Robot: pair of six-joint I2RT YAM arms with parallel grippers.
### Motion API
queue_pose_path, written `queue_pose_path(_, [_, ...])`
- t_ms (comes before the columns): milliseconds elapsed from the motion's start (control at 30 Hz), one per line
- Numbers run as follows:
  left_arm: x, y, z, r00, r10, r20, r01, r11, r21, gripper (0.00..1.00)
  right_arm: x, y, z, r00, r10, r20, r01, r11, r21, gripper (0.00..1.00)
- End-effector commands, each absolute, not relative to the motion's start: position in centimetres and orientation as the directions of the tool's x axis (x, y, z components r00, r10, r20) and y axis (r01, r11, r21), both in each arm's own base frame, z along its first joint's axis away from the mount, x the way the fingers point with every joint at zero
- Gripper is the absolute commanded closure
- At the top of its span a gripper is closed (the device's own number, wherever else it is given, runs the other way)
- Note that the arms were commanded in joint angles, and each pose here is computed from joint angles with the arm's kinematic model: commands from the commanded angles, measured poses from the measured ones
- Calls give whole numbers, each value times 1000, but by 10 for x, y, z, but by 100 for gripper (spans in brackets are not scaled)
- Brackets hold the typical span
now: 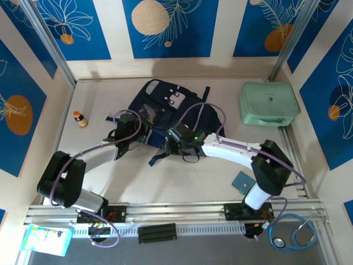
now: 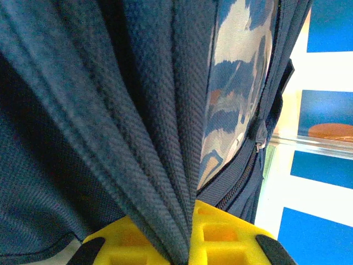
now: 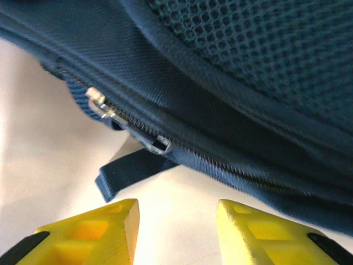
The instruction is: Pack books, pencil case, and school supplies into a backpack
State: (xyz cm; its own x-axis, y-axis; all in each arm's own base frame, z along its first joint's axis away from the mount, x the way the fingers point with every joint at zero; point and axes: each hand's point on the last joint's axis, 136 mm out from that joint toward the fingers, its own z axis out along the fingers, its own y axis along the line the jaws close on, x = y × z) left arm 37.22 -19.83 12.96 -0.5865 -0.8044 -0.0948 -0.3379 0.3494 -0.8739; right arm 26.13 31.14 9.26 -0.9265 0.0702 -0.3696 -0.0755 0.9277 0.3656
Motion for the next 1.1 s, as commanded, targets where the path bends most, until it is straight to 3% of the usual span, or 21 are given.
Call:
queue_pose_path(0, [367,-219,148,-645,-761,-60,-289,317,-903,100,277,329,102,-902,106,-418,-72,918,389,58])
queue_pose_path(767, [360,-226,151,-681,-732,-26,-299,310,-903,100,324,337,119,-757,235,-609,66,956,287,60])
queue_pose_path(1067, [355,-226,151,-688,-725,-23,-296,310,-903,100,345,333,107,-764,266,-588,130,956,263,70])
